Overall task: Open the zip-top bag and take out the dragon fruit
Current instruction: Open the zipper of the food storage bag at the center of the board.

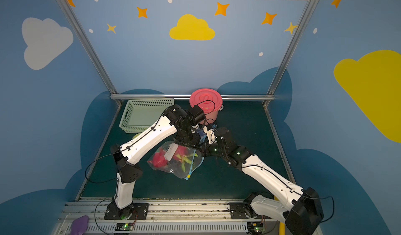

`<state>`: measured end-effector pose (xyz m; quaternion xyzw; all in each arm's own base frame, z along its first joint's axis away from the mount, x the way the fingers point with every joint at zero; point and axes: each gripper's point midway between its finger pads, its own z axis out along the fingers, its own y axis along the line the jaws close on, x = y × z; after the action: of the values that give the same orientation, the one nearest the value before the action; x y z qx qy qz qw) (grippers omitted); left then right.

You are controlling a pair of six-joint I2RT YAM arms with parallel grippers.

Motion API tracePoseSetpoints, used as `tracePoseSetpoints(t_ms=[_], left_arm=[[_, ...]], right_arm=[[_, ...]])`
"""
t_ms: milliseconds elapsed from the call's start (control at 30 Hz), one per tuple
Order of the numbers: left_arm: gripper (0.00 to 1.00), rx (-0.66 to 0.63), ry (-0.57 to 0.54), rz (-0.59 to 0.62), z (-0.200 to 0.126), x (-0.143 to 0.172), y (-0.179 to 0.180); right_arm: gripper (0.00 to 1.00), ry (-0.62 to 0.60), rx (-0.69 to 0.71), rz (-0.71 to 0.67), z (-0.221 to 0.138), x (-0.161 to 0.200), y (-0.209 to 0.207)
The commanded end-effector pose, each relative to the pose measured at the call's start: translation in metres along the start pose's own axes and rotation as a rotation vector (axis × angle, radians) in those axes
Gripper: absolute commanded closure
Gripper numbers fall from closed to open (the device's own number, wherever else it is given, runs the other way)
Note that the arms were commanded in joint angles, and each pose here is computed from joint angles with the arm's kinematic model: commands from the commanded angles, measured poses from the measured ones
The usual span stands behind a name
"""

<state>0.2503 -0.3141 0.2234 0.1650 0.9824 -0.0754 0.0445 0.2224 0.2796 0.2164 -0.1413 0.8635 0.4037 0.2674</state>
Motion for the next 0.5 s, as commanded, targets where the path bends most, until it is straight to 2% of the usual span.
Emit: tracePoseSetpoints(t_ms=[0,133,200,233,333,367,467], left_arm=[[0.35,-0.061,0.000,0.034,0.012,-0.003,0.001],[0.35,-0.086,0.029,0.043,0.028,0.006,0.001],[0.34,-0.065,0.017,0.042,0.030,0.007,-0.004],[0.35,-0.058,0.012,0.045,0.030,0.008,-0.007],[0.35,-0.068,0.019,0.075,0.034,0.009,-0.015],[0.36,-0.074,0.017,0.090,0.035,0.009,-0.019],[0.40,-0.102,0.019,0.127,0.042,0.009,-0.026]], right_arm=[[1.00,-0.041,-0.070,-0.033,-0.007,-0.007,0.020],[1.00,-0.041,-0.031,-0.007,-0.012,0.000,0.010],[1.00,-0.015,0.101,0.021,-0.022,0.011,-0.014],[0.97,-0.009,0.172,0.039,-0.030,0.017,-0.028],[0.76,-0.052,0.376,0.153,-0.066,0.037,-0.069],[0.73,-0.079,0.387,0.156,-0.078,0.041,-0.072],[0.54,-0.126,0.436,0.200,-0.107,0.058,-0.087]])
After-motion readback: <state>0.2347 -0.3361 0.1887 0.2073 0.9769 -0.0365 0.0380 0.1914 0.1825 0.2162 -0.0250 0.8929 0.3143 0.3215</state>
